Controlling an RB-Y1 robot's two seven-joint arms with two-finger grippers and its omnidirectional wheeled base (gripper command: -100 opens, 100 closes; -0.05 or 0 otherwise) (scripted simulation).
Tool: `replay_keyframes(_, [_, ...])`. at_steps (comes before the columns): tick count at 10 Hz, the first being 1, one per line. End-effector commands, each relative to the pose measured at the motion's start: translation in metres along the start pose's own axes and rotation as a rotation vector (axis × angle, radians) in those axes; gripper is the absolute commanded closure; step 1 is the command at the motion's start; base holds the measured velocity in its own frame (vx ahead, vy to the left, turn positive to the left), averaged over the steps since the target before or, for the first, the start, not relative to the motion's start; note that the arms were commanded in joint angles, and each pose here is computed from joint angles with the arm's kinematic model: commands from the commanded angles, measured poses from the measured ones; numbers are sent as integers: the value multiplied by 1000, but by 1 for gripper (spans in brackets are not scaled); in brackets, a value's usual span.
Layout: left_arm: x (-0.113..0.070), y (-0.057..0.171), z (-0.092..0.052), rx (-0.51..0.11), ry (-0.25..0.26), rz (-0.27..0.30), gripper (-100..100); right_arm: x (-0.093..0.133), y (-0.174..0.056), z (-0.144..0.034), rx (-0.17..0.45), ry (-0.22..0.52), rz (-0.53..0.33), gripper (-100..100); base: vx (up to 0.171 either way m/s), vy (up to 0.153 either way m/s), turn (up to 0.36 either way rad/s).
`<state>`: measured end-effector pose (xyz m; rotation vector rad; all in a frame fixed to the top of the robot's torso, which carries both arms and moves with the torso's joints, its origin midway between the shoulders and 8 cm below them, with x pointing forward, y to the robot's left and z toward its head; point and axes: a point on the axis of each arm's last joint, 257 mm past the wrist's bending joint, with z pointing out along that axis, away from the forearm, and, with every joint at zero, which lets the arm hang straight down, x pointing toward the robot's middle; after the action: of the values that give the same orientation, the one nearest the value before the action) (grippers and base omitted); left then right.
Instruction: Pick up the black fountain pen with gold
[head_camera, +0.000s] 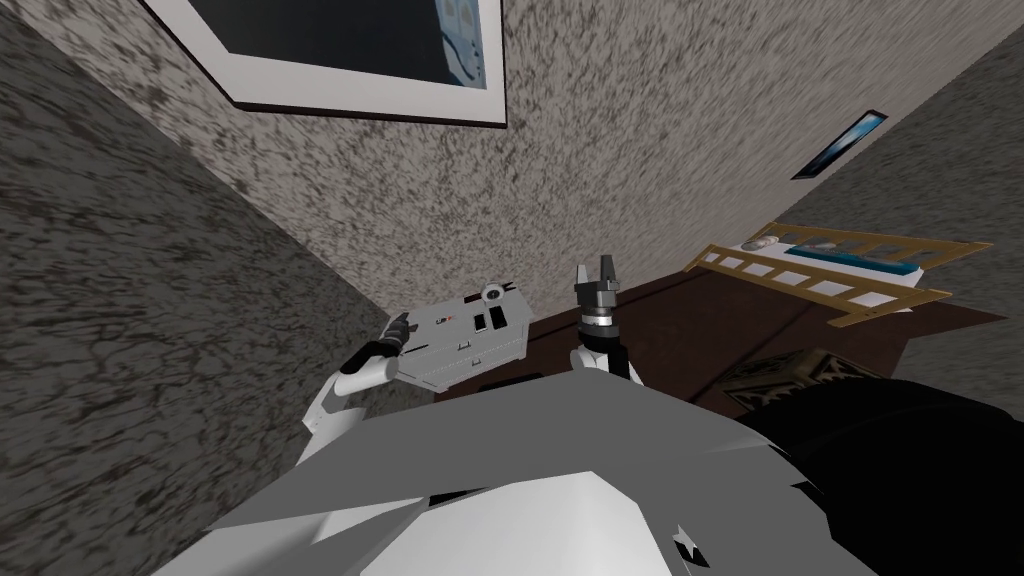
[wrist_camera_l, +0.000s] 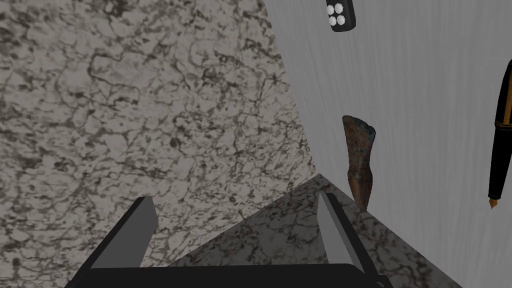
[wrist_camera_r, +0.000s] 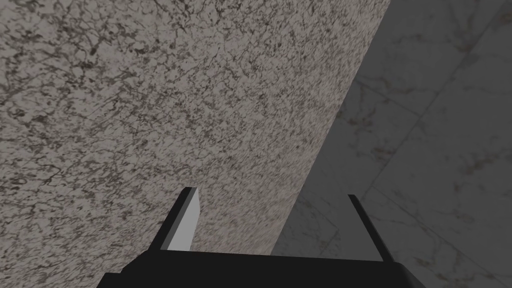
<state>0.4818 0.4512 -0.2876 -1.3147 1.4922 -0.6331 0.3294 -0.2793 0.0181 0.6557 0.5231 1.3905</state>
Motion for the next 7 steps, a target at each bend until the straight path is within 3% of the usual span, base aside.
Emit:
replay_keyframes(1, [-2, 19, 4, -64, 7, -6, -100, 0, 0, 0, 0, 0, 0, 0, 15, -20, -26])
replay_keyframes(5, [-13, 59, 14, -219, 18, -34, -100, 0, 0, 0, 0, 0, 0, 0, 19, -26, -30])
replay_keyframes(6, [-13, 59, 14, -221, 18, -35, -100, 0, 0, 0, 0, 0, 0, 0, 0, 0, 0])
replay_keyframes(7, [-19, 73, 18, -277, 20, -50, -100, 0, 0, 0, 0, 0, 0, 0, 12, -14, -41])
